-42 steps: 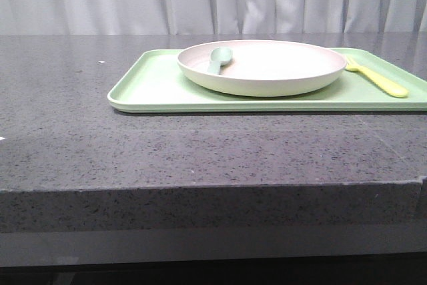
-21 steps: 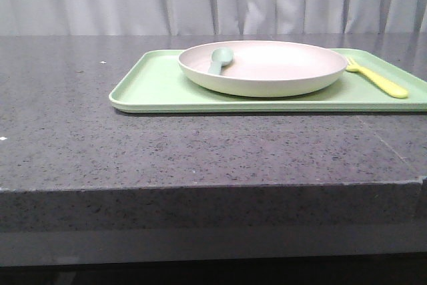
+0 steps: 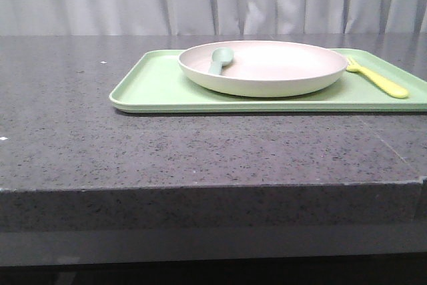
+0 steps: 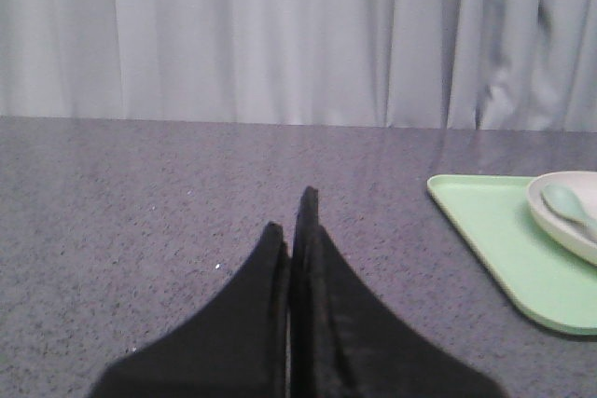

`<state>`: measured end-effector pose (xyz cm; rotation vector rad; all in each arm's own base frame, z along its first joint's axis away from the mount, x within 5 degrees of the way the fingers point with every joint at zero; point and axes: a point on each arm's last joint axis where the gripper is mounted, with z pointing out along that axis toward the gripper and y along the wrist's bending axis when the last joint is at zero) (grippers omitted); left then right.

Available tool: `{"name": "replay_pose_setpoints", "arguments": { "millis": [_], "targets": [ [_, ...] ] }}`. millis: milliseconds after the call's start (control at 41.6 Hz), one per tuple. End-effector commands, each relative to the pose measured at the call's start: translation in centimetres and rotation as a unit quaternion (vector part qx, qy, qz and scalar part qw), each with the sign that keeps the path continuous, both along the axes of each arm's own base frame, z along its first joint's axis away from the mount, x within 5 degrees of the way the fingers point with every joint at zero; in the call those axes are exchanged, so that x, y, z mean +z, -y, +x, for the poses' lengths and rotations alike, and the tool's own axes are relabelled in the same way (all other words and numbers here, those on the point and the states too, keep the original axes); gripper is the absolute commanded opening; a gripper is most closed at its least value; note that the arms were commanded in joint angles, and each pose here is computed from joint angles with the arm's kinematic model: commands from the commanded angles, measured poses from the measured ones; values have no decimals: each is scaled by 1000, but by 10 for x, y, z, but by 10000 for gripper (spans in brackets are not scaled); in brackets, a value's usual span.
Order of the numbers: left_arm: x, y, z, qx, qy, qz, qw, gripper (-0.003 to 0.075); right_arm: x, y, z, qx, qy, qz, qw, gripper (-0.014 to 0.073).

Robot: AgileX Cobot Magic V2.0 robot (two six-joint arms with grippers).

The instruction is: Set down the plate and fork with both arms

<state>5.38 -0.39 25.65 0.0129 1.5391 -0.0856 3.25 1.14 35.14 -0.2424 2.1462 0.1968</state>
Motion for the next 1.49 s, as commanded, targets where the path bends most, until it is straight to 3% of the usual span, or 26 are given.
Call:
{"name": "replay_pose_setpoints", "arguments": {
  "millis": [0,144,264,1465],
  "targets": [
    [-3,-1,0,6,86,-16,996,-18,11,-1,3,2,35,4,999,-67],
    [-34,-1,2,4,92,-19,996,-18,11,-1,3,2,35,4,999,-67],
    [-40,-1,0,5,62,-18,998,-18,11,-1,3,2,35,4,999,-67],
    [-41,-1,0,6,56,-3,998,-18,11,-1,3,2,34,4,999,-67]
  ]
}}
